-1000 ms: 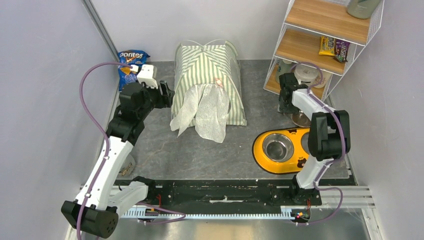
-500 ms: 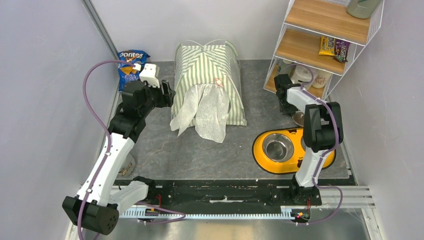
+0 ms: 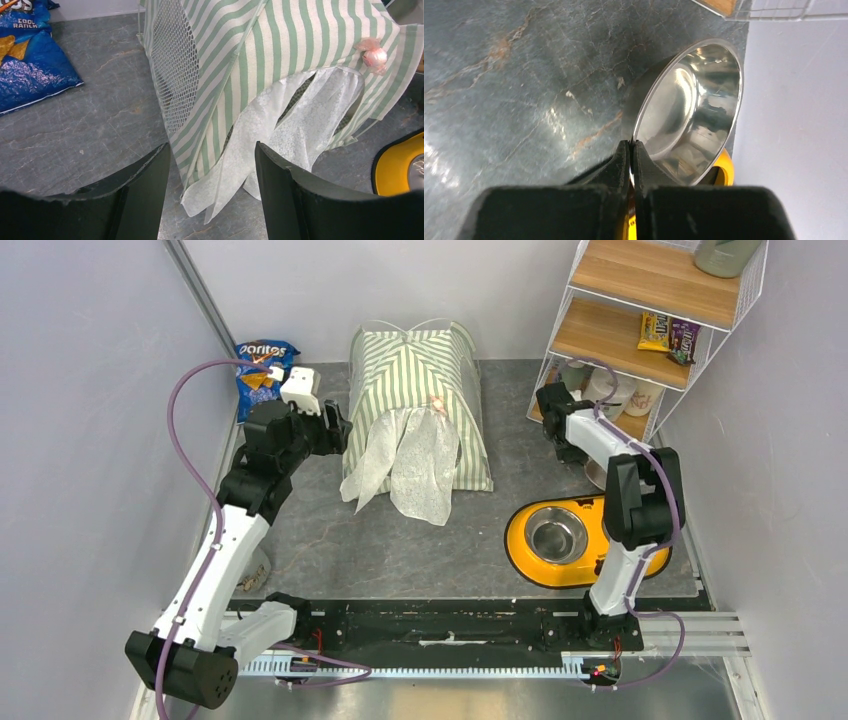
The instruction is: Set up the pet tent
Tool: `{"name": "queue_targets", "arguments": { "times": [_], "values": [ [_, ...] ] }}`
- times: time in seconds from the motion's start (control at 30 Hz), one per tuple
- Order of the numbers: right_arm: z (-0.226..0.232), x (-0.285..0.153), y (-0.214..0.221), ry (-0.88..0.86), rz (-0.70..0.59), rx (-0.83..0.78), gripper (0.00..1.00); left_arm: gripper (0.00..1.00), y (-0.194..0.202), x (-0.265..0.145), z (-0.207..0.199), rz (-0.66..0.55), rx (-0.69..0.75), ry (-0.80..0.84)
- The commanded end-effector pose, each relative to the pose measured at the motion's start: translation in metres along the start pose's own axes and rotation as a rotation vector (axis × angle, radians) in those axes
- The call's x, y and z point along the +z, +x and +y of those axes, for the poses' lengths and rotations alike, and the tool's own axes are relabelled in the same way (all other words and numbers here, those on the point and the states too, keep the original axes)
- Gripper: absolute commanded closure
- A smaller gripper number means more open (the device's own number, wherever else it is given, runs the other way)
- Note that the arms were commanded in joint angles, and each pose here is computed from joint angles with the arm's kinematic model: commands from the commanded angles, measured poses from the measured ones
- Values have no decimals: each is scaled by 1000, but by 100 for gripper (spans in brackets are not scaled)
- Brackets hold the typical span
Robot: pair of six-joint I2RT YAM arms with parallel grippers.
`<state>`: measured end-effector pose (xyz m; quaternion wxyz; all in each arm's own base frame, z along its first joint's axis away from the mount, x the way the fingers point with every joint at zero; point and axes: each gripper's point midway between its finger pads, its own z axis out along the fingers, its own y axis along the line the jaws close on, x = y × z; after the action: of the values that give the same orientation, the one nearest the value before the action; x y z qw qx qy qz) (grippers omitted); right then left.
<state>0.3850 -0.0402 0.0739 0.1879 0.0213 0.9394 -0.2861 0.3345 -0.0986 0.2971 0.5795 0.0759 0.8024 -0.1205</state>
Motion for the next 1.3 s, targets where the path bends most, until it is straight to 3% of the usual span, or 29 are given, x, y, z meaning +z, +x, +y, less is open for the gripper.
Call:
{"name": "queue_targets", "arguments": {
  "times": [0.0,0.4,0.67,0.93,1.17,1.27],
  "values": [
    [-38,-53,-16,43,-90,91,100,31,-27,-11,-6,-82,20,33],
    [-73,-80,53,128,18,276,100,31,-21,-13,-11,-76,5,60],
    [-78,-54,86,54,117,481,100,31,-25,-12,-11,-76,18,54],
    [-66,-36,100,-20,183,576,100,31,-27,-15,-13,-80,5,62],
    [-58,-33,101,-66,191,608,80,31,-24,-21,-16,-65,-34,72],
    [-58,-37,97,-85,177,623,64,31,-21,-25,-19,-45,-62,83]
  ]
}}
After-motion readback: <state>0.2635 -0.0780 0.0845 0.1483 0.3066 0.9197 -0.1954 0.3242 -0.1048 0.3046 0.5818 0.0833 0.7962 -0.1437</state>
